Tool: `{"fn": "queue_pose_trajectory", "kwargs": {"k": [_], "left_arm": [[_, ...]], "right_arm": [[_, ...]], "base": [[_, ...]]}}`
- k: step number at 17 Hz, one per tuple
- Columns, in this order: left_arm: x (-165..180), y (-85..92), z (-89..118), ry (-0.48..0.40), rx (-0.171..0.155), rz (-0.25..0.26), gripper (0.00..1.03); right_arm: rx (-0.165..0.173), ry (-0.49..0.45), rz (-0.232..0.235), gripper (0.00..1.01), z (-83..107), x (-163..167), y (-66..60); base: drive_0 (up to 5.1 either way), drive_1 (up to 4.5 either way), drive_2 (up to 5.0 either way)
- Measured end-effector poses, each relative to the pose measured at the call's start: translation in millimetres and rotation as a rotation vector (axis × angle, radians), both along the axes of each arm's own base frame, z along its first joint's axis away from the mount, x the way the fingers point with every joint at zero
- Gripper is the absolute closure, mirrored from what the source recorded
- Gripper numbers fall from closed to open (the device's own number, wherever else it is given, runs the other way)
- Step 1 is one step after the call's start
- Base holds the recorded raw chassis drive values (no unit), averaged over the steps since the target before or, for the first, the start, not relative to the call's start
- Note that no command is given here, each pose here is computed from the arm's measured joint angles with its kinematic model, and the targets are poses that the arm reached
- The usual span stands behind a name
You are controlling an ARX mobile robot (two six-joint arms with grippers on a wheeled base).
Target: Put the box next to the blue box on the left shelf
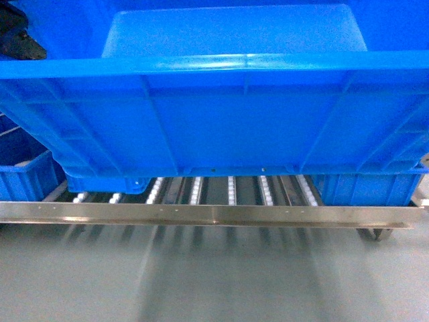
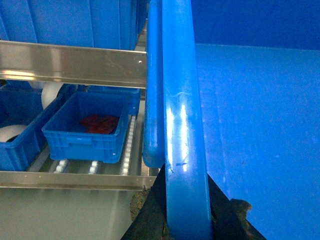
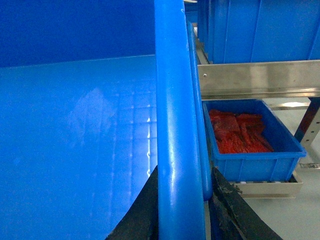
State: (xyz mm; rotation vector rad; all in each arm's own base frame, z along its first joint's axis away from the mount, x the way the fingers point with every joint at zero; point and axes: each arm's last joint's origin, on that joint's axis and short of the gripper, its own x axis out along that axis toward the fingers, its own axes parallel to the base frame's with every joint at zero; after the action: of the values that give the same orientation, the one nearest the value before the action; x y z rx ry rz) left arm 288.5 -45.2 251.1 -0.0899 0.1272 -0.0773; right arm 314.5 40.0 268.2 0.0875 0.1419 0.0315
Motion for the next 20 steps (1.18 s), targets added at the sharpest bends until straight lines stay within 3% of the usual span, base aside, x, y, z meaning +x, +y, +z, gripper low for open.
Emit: {"fn": "queue_pose_trajectory", "kwargs": {"k": [20], "left_arm": [[0.0,0.0,0.1,0.000,-0.001,-0.001,0.95]], "right_arm": [[0.000,0.000,-0.001,0.82,0.0,0.0,-0.1]], "base": [[0.0,0.00,0.0]]}}
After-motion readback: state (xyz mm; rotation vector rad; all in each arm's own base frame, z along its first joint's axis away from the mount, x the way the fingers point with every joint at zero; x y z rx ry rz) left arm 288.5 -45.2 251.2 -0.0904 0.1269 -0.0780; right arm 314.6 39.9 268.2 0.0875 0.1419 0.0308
